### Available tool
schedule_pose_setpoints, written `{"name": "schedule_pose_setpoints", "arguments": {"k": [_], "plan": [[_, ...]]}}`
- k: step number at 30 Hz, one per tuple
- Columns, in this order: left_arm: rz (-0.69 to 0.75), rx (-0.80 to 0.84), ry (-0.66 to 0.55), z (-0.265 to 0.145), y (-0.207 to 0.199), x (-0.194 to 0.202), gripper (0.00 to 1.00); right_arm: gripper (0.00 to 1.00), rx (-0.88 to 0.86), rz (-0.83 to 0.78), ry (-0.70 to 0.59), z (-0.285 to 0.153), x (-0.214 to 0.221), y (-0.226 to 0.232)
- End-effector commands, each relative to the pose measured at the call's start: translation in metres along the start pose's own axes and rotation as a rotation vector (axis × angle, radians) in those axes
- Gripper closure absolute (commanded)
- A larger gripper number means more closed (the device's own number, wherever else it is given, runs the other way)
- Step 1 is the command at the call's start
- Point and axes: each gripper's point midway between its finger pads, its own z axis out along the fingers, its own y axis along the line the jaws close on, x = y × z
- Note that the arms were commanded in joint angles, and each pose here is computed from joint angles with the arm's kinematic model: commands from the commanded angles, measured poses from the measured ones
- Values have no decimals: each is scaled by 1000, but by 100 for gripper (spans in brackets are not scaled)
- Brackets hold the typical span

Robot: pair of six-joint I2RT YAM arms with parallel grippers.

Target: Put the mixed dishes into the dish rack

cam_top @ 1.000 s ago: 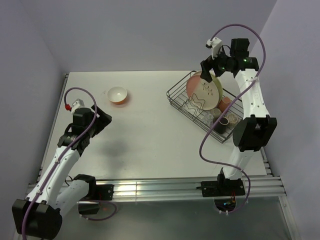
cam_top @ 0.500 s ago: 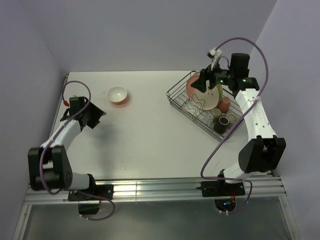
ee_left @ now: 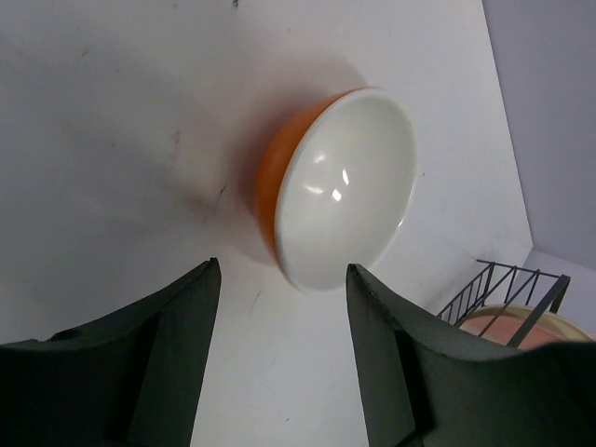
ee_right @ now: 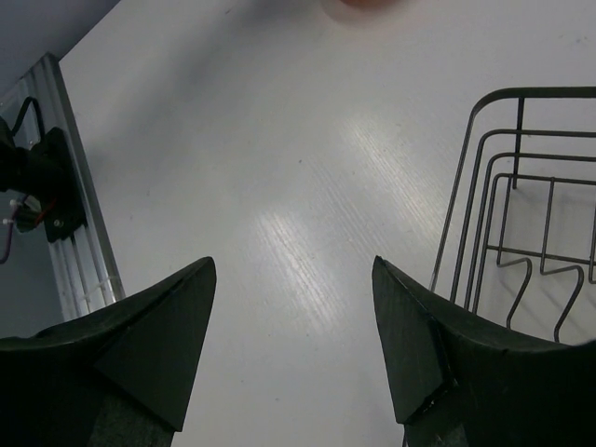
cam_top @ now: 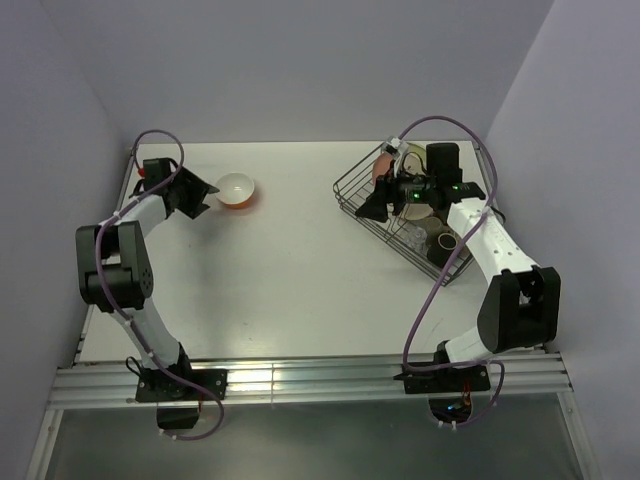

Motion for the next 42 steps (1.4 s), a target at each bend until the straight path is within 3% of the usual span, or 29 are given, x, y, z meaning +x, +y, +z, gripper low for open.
{"name": "schedule_pose_setpoints", "arguments": {"k": [1, 11, 15, 18, 23, 28, 35, 38, 42], "plan": [[19, 59, -7, 13, -25, -18, 38, 25, -30, -61, -64, -5, -17, 13], [22, -53, 86, 60, 1, -15, 45, 25, -36, -51, -68, -3, -18, 12], [41, -25, 111, 63, -3, -11, 55, 25, -33, -48, -65, -3, -17, 11], [56, 8, 139, 64, -5, -4, 66, 25, -32, -43, -58, -2, -15, 11], [88, 112, 163, 55, -20, 5, 99, 25, -37, -34, -35, 2, -11, 14], [138, 318, 216, 24, -43, 31, 100, 26, -55, 3, 16, 7, -9, 23], [211, 650, 247, -60, -105, 83, 100, 24, -58, 181, 13, 32, -35, 48], [211, 734, 292, -85, -124, 121, 100, 22, -26, 262, 44, 57, -44, 64], [165, 790, 333, -104, -129, 159, 100, 15, 23, 345, -19, 81, -57, 77]]}}
